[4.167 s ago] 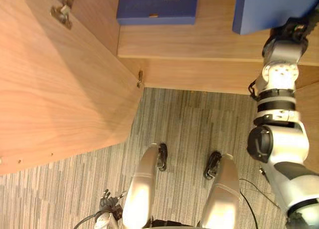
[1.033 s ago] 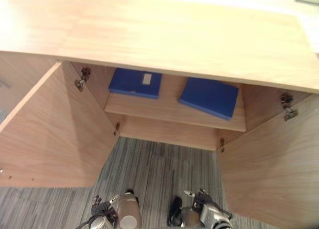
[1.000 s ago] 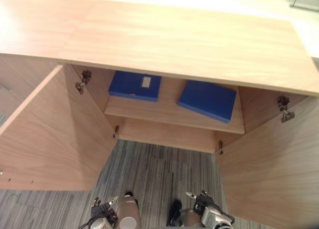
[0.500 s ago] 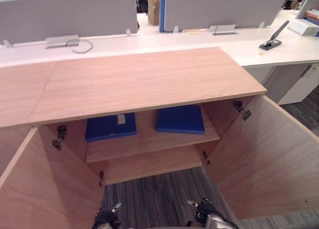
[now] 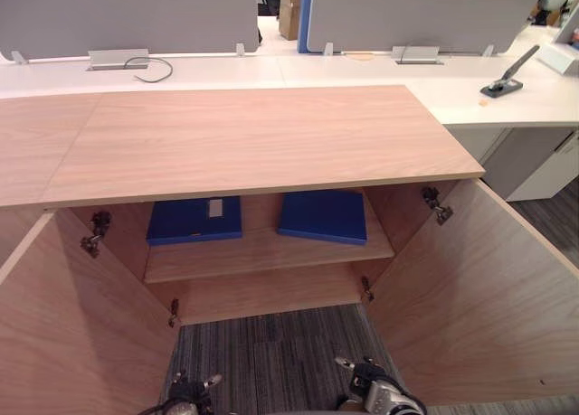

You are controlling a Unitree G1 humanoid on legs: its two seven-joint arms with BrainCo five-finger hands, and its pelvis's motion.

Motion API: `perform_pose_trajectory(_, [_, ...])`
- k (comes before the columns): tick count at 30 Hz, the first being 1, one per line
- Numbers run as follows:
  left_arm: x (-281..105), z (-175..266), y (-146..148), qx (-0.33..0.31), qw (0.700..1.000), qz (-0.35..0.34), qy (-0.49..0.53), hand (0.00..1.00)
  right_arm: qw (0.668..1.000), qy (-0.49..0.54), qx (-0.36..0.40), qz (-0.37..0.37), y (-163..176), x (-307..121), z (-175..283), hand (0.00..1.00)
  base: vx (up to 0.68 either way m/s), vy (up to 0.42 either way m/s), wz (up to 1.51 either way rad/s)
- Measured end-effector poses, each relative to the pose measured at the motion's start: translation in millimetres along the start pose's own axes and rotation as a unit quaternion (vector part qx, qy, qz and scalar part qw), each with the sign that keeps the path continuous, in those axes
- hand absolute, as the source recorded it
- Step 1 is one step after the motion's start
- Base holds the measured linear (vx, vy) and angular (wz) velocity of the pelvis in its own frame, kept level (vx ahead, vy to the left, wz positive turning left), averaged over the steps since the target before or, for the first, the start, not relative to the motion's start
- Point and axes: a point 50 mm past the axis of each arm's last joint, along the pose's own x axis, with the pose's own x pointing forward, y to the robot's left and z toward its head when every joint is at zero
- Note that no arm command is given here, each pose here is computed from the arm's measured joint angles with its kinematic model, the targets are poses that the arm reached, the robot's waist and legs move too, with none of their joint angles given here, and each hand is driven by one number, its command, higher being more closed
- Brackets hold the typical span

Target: Walk over to the cabinet, pick up the folder, carry it to the office cabinet, place the folder inside the office cabinet, then close the office cabinet door

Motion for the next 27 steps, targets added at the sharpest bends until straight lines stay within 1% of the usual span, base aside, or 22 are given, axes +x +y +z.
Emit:
perform_pose_trajectory(2, [-1.3, -5.3, -0.5, -0.021, 1.000, 0.003, 0.011, 0.00, 1.000, 0.012, 0.012, -0.017, -14.6, 0.6, -6.9, 0.00, 0.04, -0.298, 0.39])
perform_pose_trajectory(3, [-1.6, -8.7, 1.0, -0.033, 0.999, 0.004, 0.019, 0.00, 1.000, 0.013, 0.001, -0.022, -20.6, 0.7, -8.4, 0.00, 0.04, -0.327, 0.50])
perform_pose_trajectory(5, [-1.3, -11.1, 5.8, -0.060, 0.998, 0.011, 0.027, 0.00, 0.999, 0.019, -0.001, -0.028, -26.8, 0.1, -14.2, 0.00, 0.05, -0.256, 0.40])
perform_pose_trajectory(9, [0.0, -7.0, 11.7, -0.092, 0.995, 0.022, 0.020, 0.00, 0.999, 0.030, -0.016, -0.039, -35.9, -0.9, -23.0, 0.00, 0.14, -0.222, 0.38])
perform_pose_trajectory(12, [-0.1, 2.9, 5.6, -0.092, 0.996, 0.012, -0.003, 0.00, 0.998, 0.036, -0.018, -0.052, -47.0, -2.2, -29.3, 0.00, 0.12, -0.113, 0.47])
perform_pose_trajectory(14, [-1.5, 6.5, -1.9, -0.070, 0.997, -0.002, -0.017, 0.00, 0.997, 0.035, -0.022, -0.062, -53.8, -2.8, -30.5, 0.00, 0.12, 0.033, 0.06])
perform_pose_trajectory(16, [-1.7, 8.8, -6.1, -0.057, 0.998, -0.010, -0.022, 0.00, 0.998, 0.025, -0.020, -0.060, -52.5, -2.3, -26.1, 0.00, 0.10, 0.153, -0.07])
perform_pose_trajectory(17, [-2.3, 6.9, -8.8, -0.045, 0.999, -0.015, -0.020, 0.00, 0.998, 0.023, -0.004, -0.065, -54.8, -2.3, -24.8, 0.00, 0.15, 0.218, 0.05])
perform_pose_trajectory(18, [-0.7, 10.0, -4.7, -0.040, 0.999, -0.012, -0.024, 0.00, 0.998, 0.025, 0.001, -0.060, -49.4, -2.6, -27.2, 0.00, 0.17, 0.184, 0.06])
perform_pose_trajectory(22, [-0.2, 9.7, 0.4, -0.053, 0.998, -0.006, -0.023, 0.00, 0.999, 0.006, 0.005, -0.048, -37.7, -3.4, -22.9, 0.00, 0.15, 0.098, -0.07])
perform_pose_trajectory(25, [-1.0, 7.4, -1.0, -0.045, 0.999, -0.011, -0.021, 0.00, 0.999, -0.009, 0.004, -0.038, -30.3, -3.8, -17.9, 0.00, 0.08, 0.071, -0.06])
perform_pose_trajectory(26, [-1.3, 7.6, -1.8, -0.039, 0.999, -0.014, -0.023, 0.00, 0.999, -0.017, -0.011, -0.029, -23.6, -4.0, -14.5, 0.00, 0.05, 0.064, -0.10])
perform_pose_trajectory(27, [-2.6, 8.2, -4.7, -0.028, 0.999, -0.022, -0.030, 0.00, 0.998, -0.035, -0.050, -0.016, -15.6, -4.6, -7.5, 0.00, 0.04, 0.072, -0.16])
